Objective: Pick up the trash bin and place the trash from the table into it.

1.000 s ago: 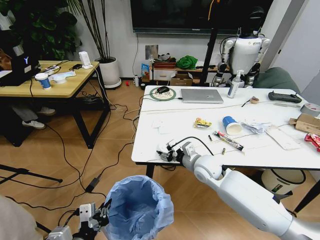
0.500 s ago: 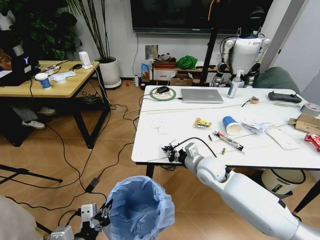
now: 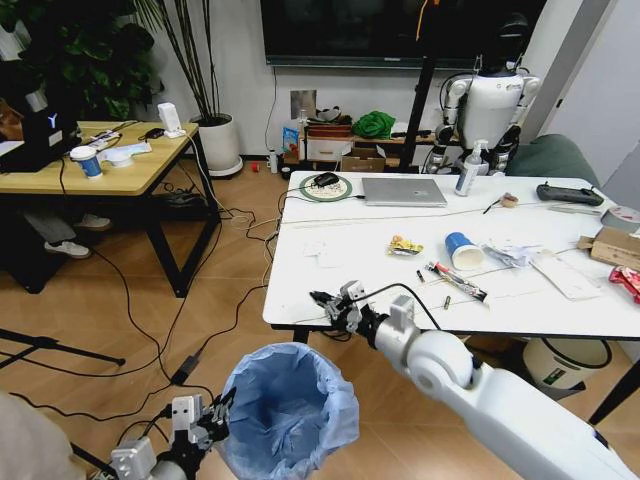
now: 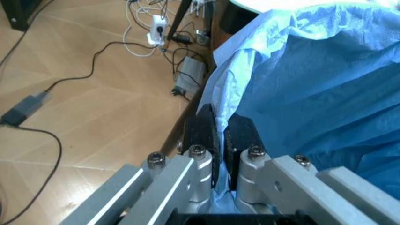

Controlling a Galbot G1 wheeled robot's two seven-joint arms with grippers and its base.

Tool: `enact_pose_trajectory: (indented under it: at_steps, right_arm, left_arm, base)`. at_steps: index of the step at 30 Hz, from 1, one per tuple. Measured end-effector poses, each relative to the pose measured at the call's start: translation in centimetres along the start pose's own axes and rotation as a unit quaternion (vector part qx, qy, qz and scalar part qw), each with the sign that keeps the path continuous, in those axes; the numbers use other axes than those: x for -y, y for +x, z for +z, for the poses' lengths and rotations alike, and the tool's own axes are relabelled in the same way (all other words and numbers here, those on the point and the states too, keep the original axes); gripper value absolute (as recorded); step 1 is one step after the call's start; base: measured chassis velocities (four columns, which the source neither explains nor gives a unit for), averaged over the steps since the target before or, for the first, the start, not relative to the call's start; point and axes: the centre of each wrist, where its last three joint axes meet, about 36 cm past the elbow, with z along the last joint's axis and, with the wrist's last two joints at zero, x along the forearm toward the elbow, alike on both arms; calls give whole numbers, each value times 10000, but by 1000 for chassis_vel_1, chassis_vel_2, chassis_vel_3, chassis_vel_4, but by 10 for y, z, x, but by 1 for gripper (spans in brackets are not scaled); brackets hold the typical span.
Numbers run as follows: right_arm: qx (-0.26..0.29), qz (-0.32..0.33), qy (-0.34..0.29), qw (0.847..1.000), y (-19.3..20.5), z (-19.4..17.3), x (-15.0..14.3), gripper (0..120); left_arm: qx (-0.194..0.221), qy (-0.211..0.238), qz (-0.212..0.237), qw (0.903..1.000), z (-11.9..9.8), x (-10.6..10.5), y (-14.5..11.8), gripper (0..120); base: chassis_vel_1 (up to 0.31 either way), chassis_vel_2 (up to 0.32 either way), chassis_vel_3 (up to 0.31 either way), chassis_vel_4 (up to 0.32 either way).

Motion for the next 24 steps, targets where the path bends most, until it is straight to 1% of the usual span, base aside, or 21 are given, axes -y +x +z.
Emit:
enact_pose_trajectory:
  at_steps: [3, 5, 8, 13, 18, 19, 20, 21, 23, 24]
  right_arm:
    - [123, -494, 148, 9986, 20, -10, -16, 0]
    - [123, -611, 202, 9979, 25, -11, -20, 0]
    - [7, -917, 458, 9947, 40, -4, -30, 0]
    - [-225, -1141, 628, 9912, 47, 10, -37, 0]
    - [-389, -1235, 842, 9880, 47, 20, -33, 0]
    - [-405, -1235, 888, 9875, 46, 21, -32, 2]
    - [-423, -1239, 894, 9874, 45, 23, -32, 7]
    - [-438, -1238, 917, 9871, 45, 25, -32, 8]
    - [-470, -1192, 994, 9868, 45, 30, -30, 19]
    - [-470, -1192, 994, 9868, 45, 30, -30, 19]
  left_arm:
    - [16, 24, 50, 10000, -2, 0, -3, 0]
    - [26, 33, 60, 10000, -2, 0, -4, 0]
    - [45, 83, 94, 9999, -4, 1, -6, 0]
    - [68, 144, 115, 9998, -6, 2, -6, 0]
    - [91, 161, 109, 9998, -7, 1, -6, 0]
    - [100, 171, 108, 9997, -7, 1, -6, 0]
    - [115, 179, 106, 9997, -8, 1, -6, 0]
    - [126, 186, 104, 9997, -8, 1, -6, 0]
    - [133, 208, 92, 9997, -7, 1, -5, 0]
    - [133, 208, 92, 9997, -7, 1, -5, 0]
  base:
    - [0, 0, 0, 0]
    - [0, 0, 0, 0]
    - [0, 0, 0, 0]
    - [0, 0, 0, 0]
    - [0, 0, 0, 0]
    - [0, 0, 0, 0]
    - [0, 0, 0, 0]
    - [0, 0, 0, 0]
    - [0, 0, 0, 0]
    - [0, 0, 0, 0]
